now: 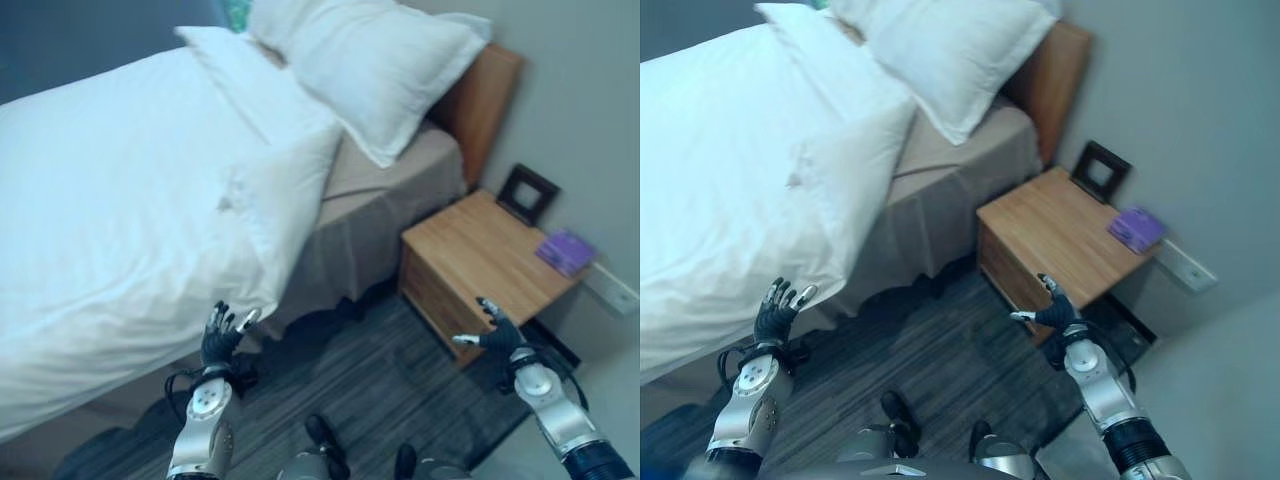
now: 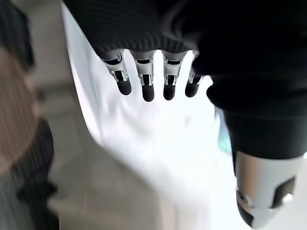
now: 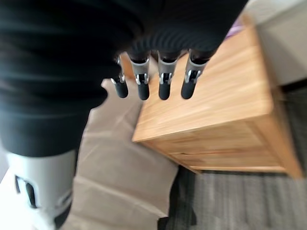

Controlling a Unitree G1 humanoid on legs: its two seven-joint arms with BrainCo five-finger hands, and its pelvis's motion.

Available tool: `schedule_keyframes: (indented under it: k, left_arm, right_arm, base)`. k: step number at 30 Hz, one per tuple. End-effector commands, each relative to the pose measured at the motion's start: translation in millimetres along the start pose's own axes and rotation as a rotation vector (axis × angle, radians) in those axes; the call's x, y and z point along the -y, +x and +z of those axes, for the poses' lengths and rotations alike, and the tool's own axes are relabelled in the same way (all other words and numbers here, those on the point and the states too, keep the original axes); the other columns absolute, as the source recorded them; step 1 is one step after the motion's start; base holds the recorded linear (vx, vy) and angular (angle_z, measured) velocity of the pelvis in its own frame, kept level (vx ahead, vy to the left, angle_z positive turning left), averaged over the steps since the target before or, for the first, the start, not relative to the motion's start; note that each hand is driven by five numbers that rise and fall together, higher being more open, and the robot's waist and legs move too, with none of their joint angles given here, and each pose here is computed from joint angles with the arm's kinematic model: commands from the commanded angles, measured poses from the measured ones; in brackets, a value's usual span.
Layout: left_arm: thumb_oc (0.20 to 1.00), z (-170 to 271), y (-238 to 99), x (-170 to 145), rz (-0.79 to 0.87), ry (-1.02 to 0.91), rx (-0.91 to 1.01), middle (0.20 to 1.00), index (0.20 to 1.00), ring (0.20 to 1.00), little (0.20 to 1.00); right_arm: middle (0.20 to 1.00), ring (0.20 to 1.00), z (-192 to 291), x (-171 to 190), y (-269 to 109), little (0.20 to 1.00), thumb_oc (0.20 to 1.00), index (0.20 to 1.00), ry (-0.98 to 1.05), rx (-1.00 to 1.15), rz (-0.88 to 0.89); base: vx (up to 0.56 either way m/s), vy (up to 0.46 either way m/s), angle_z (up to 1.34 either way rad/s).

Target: Making the bed.

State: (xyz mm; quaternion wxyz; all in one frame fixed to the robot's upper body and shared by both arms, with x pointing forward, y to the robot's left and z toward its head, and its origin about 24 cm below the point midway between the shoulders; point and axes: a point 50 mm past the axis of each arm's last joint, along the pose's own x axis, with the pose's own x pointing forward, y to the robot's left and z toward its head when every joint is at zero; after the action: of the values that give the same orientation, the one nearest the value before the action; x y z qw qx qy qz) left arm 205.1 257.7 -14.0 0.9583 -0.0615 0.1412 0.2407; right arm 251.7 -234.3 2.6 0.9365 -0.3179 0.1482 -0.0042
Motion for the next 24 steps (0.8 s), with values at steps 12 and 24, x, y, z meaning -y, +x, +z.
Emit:
schedule_keyframes:
  k: [12, 24]
  left_arm:
    - [1.0, 51.7, 4.8, -20.9, 0.023, 0.097, 0.206, 1.0, 1.0, 1.0, 1.0]
    - [1.0, 83.2, -1.1, -7.3, -0.112, -0.008, 0.346, 1.0, 1.0, 1.0, 1.0]
  right_arm:
    - [1.0, 1.0, 74.0, -0.7, 20.3, 1.0, 1.0, 1.0, -0.002, 0.282, -0.026]
    - [1.0, 1.0, 120.7, 67.8, 22.8, 1.0, 1.0, 1.0, -0.195, 0.458, -0.234]
  base:
    - [0.21, 0.111, 0.4]
    - [0.21, -0.165, 0.84]
